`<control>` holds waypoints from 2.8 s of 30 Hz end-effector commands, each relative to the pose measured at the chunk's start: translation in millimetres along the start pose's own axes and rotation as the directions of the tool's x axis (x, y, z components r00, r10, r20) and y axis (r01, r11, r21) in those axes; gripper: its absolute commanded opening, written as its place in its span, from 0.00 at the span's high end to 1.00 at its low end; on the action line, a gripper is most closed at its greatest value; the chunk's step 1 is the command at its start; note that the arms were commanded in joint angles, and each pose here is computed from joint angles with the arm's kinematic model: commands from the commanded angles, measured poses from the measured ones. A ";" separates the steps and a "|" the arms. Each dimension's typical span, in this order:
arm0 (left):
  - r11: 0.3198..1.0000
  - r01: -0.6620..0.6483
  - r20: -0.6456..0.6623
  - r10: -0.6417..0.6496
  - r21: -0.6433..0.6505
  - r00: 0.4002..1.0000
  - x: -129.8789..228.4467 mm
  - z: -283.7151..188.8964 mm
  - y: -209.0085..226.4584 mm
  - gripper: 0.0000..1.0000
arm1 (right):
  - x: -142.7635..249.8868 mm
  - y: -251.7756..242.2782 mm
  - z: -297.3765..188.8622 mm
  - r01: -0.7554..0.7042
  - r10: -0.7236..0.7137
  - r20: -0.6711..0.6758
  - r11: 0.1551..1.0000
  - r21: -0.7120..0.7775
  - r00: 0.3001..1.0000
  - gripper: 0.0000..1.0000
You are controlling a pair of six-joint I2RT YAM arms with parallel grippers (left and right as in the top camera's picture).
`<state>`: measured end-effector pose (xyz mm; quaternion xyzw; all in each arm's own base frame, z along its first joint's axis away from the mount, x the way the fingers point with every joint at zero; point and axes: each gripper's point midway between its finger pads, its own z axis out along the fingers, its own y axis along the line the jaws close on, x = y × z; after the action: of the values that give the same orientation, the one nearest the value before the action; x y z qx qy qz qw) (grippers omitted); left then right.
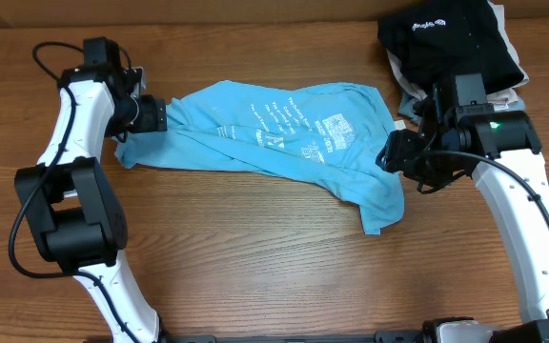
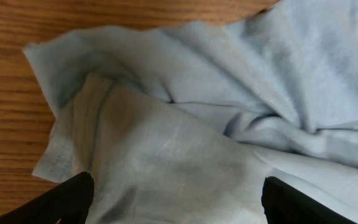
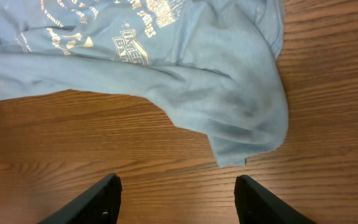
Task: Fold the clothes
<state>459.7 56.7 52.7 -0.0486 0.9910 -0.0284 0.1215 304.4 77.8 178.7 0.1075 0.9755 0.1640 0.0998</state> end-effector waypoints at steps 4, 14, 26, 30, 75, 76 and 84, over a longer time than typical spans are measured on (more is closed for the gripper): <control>1.000 0.020 0.022 -0.020 -0.012 1.000 -3.5 4.4 4.1 0.26 | -6.8 3.3 -1.4 0.018 -0.017 0.026 1.000 -0.008 1.000 0.37; 0.990 0.051 -0.045 -0.058 -0.134 0.997 14.4 2.7 25.4 0.51 | -8.1 3.8 -1.4 0.019 -0.019 0.032 1.000 -0.010 0.999 0.37; 0.982 0.084 0.004 -0.084 -0.167 0.996 3.9 2.9 33.1 0.19 | -12.6 5.6 -1.6 0.025 -0.024 0.050 1.000 -0.017 0.998 0.37; 0.982 0.084 0.006 -0.084 -0.167 0.996 3.2 4.4 33.3 0.37 | -13.6 5.9 -1.7 0.026 -0.025 0.054 1.000 -0.018 0.998 0.37; 0.991 0.042 -0.535 -0.104 -0.128 0.838 124.0 -98.5 0.7 0.96 | 41.2 5.9 -59.5 0.024 -0.022 0.052 0.999 -0.034 0.998 0.36; 0.991 0.034 -0.540 -0.098 -0.127 0.836 131.5 -101.7 -1.9 0.96 | 42.9 5.6 -60.9 0.024 -0.022 0.052 0.999 -0.034 0.998 0.36; 0.997 0.070 -0.395 -0.071 -0.017 0.916 179.1 -128.7 -41.1 0.95 | 47.6 6.2 -68.8 0.031 -0.028 0.072 0.999 -0.041 0.997 0.36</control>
<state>275.4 21.8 118.3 -0.0686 0.9900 -0.0060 -0.1232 243.6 73.0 222.9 0.1043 0.9730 0.1710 0.1148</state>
